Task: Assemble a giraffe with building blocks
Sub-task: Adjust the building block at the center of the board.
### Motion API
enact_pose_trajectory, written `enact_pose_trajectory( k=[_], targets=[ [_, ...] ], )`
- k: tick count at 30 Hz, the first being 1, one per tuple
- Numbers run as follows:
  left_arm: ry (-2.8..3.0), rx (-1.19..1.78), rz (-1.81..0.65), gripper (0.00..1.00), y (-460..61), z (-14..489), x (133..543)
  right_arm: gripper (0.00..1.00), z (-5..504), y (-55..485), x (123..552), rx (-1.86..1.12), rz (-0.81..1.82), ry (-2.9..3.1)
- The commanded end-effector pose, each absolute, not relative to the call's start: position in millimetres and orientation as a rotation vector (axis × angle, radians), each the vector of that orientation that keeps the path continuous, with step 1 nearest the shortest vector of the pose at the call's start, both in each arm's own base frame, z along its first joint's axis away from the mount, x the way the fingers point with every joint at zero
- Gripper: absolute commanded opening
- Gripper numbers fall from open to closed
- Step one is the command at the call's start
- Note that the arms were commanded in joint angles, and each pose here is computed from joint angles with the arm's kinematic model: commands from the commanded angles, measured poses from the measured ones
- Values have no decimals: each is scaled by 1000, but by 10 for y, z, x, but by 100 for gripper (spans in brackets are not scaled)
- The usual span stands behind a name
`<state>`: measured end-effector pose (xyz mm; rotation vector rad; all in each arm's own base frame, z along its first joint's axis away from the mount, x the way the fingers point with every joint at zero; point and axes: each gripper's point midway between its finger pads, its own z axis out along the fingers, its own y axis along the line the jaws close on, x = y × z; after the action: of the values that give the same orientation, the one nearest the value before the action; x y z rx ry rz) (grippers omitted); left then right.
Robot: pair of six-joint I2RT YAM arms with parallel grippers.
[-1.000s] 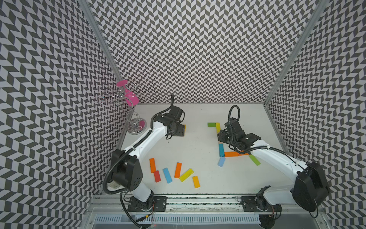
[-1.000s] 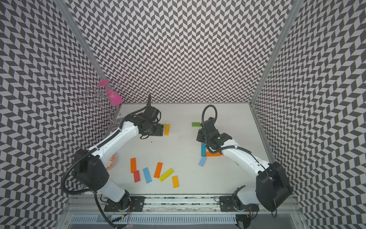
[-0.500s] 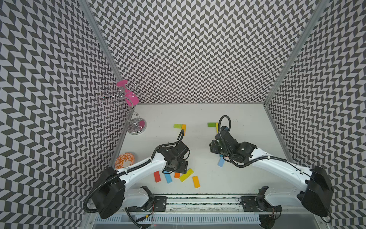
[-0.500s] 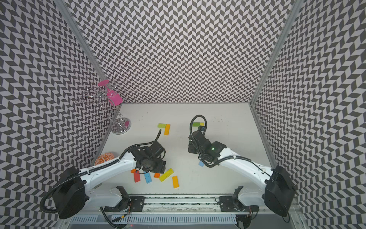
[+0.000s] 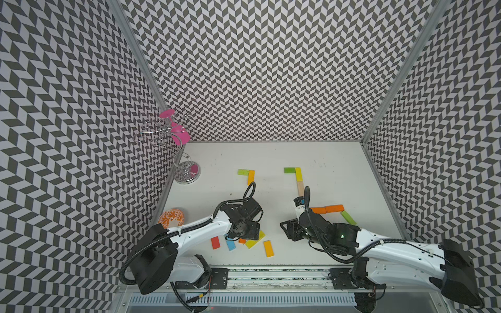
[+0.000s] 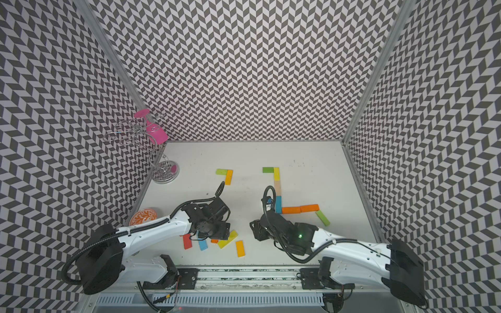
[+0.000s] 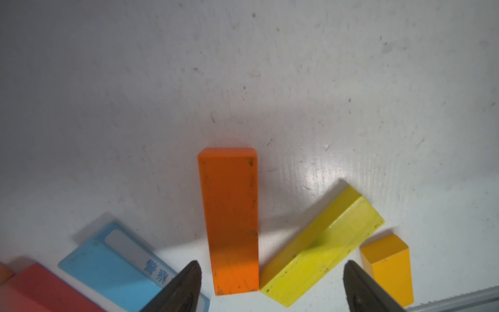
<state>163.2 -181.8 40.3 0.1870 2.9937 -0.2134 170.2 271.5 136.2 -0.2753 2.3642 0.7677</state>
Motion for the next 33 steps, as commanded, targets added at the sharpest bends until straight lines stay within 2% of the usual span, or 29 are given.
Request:
enact_pose_trajectory(
  k=[1,10,18,21,33],
  targets=[
    [2993,167,-202,84,-1839,299,1647,55,1608,2860,1693,-307,894,2243],
    [3018,161,-151,82,-1812,140,1647,53,1461,2973,1505,-452,855,2220],
    [3022,158,-137,70,-1800,101,1652,51,1345,3036,1410,-514,840,2219],
    [3019,159,-126,69,-1792,105,1660,51,1337,3041,1406,-516,841,2219],
    [3019,157,-139,84,-1816,185,1625,51,1324,3062,1398,-526,840,2221]
  ],
)
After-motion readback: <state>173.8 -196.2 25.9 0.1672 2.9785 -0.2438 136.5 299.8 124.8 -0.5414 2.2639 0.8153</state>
